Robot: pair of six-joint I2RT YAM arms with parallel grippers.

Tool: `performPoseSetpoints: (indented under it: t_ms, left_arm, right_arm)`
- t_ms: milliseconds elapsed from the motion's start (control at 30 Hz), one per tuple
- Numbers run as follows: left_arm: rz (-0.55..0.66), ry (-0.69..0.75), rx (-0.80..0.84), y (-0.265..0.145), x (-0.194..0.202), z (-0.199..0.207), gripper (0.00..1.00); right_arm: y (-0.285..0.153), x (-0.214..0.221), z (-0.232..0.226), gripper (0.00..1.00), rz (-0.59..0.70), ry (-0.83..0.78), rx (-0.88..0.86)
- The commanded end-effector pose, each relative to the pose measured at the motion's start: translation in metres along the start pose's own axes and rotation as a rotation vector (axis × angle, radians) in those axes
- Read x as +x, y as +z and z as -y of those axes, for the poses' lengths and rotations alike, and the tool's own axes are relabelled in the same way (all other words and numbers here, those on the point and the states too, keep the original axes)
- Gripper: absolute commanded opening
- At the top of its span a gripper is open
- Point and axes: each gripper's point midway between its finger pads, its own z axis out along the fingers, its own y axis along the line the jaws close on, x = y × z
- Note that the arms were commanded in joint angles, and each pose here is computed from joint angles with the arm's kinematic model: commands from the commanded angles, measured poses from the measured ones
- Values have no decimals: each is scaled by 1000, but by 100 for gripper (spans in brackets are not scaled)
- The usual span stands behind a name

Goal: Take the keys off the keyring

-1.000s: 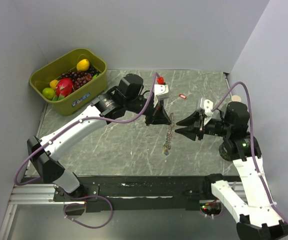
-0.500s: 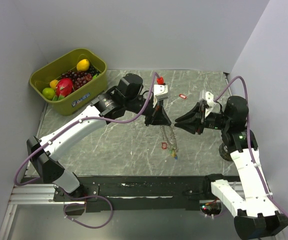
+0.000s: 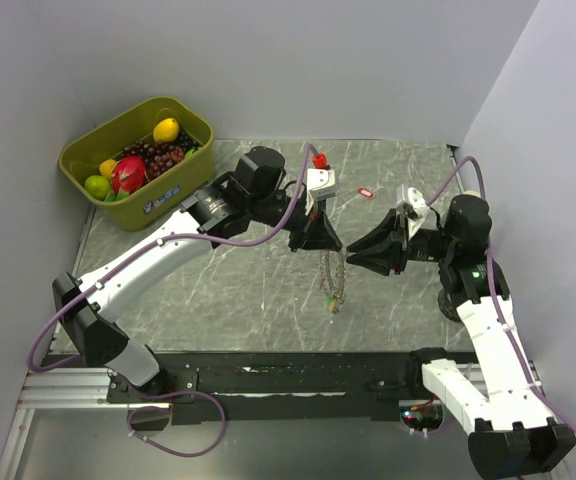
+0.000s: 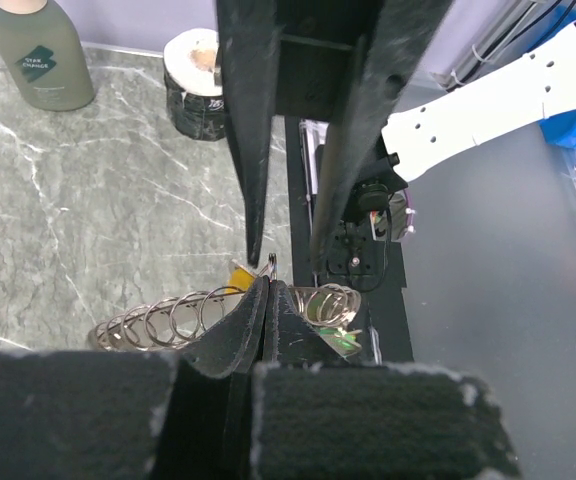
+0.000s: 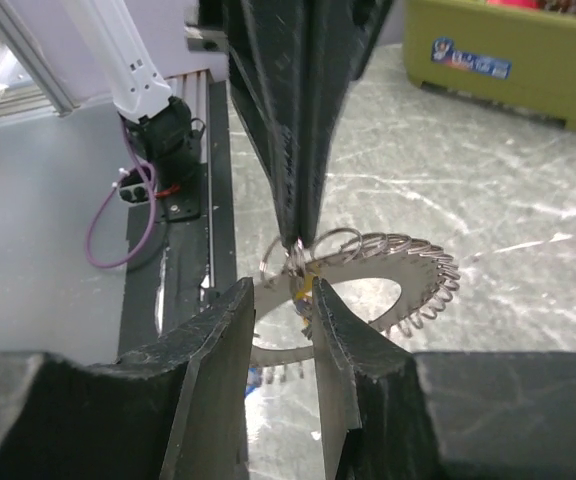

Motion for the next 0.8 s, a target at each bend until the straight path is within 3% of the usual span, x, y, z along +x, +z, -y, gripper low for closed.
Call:
performPoseSetpoints:
  t_ms: [0,267,567,667,767]
  left_arm:
    - [102,92,42,-16,-41,22,1]
    - [98,89,45,-14,-40,20,1]
    - [97,83,45,-12,-40,18,1]
    - [97,83,47,-12,-41,19,1]
    - [99,84,47,-12,-42,18,1]
  right_arm:
    - [1,-7,2,36,23,-16,-4]
    - [1,-7,0,31,29,0,-26]
    - [2,-7,-2,12,32,-4,-36]
    - [2,-5,-3,0,33,-9,-42]
    - [2,-4,-4,0,32,9,-56]
